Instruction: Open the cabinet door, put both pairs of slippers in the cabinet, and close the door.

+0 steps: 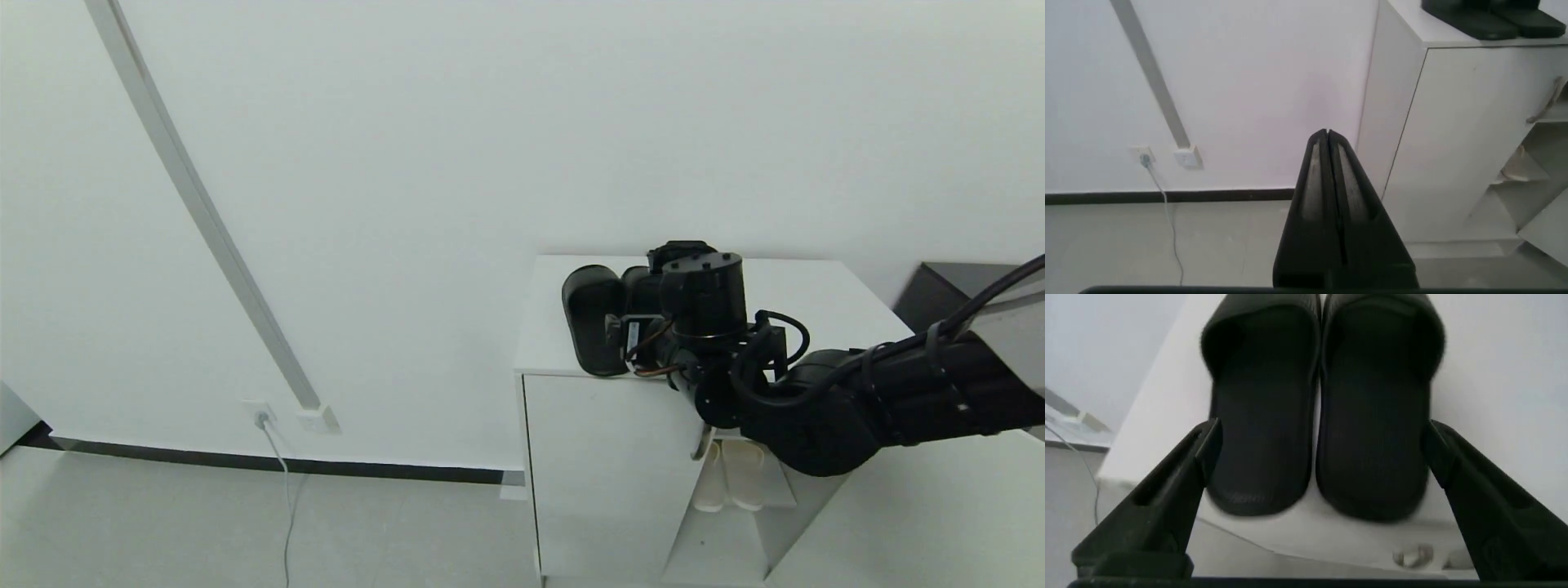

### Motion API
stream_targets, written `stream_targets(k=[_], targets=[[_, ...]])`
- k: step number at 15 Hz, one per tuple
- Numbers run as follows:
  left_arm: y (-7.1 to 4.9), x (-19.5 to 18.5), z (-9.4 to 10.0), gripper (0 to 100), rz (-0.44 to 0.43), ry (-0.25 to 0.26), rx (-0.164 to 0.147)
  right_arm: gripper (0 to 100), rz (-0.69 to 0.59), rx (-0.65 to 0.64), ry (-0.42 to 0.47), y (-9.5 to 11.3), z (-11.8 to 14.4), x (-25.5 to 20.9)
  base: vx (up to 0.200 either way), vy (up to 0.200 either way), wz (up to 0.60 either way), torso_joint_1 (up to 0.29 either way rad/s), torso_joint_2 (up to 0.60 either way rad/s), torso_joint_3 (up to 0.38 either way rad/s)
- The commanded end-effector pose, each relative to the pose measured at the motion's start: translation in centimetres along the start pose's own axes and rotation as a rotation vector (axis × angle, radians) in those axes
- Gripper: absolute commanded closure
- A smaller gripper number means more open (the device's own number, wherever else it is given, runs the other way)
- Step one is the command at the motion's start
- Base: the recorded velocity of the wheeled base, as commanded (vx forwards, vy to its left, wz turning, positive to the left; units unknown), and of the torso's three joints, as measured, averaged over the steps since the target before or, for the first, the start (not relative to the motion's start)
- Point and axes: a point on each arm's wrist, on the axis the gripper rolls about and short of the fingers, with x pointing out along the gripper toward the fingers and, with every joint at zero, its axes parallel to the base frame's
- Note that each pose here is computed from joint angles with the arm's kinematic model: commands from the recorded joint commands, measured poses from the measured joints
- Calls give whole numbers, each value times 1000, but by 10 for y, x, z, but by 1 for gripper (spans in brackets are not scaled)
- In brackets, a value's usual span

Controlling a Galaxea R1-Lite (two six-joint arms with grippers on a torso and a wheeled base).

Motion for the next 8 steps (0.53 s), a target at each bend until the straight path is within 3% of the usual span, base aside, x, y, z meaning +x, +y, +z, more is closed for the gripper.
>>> stream_targets(k=[1, 4, 8], targets=[[0, 0, 0, 100, 0, 1, -2, 0, -10, -27, 37, 2, -17, 8, 200, 0, 0, -7, 7, -2], [0, 0, 0, 100, 0, 1, -2, 0, -14, -21, 27, 4, -29, 26, 200, 0, 0, 5, 7, 2], [0, 0, 0, 100, 0, 0, -4, 0, -51, -8, 14, 3, -38, 61, 0, 0, 0, 0, 0, 0]])
